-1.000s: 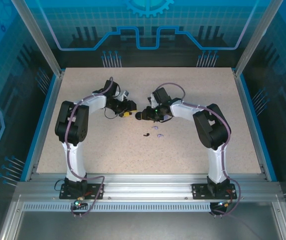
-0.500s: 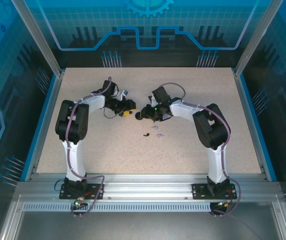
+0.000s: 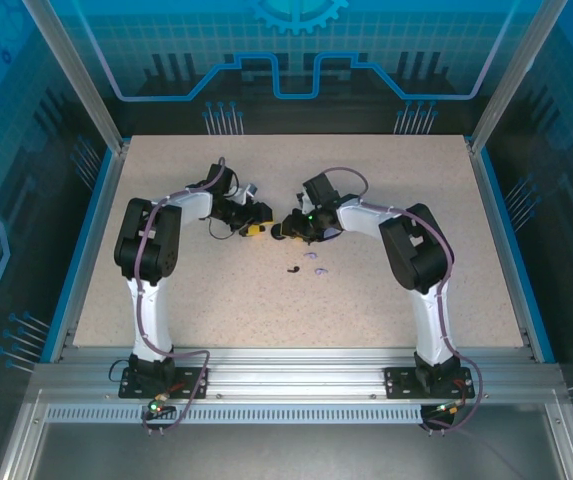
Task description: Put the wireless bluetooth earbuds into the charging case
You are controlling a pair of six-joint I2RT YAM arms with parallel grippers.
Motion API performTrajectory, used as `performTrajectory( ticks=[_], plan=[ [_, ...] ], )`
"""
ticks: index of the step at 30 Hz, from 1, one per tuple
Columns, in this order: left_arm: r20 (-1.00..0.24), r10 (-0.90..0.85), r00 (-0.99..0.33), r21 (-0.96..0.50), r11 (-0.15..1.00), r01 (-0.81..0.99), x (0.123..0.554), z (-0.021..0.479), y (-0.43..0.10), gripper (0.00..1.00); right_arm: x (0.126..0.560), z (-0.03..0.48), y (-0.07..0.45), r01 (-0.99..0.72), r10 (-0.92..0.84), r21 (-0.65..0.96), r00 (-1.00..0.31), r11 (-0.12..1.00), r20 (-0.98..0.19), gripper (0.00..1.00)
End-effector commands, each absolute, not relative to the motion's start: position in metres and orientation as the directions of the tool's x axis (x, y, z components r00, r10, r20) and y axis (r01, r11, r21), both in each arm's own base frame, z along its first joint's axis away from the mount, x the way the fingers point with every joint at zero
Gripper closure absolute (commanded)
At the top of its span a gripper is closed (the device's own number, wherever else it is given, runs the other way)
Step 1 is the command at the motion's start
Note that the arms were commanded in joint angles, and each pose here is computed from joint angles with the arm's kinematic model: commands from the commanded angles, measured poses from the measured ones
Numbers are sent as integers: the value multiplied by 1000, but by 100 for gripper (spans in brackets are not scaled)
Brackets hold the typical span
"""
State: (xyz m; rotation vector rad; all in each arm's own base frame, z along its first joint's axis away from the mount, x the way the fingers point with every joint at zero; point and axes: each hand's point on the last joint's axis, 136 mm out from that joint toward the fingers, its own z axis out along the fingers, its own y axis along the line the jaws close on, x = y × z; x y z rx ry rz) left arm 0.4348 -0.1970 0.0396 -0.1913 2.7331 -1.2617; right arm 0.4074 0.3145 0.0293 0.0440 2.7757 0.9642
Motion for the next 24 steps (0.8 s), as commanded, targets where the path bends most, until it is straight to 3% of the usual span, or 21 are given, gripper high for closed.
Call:
performTrajectory(
  ticks=[1, 18, 24],
  plan=[
    [-25, -155, -988, -785, 615, -77, 433, 34, -202, 49, 417, 27, 316, -21, 111, 635, -980, 773, -167, 72],
    [38, -137, -990, -812, 573, -110, 421, 22, -218, 55, 419, 16, 319, -11, 100, 642, -986, 767, -136, 79],
    [49, -149, -988, -853, 508, -119, 422, 30, -225, 59, 418, 13, 322, -5, 100, 657, -987, 754, -123, 80]
  ],
)
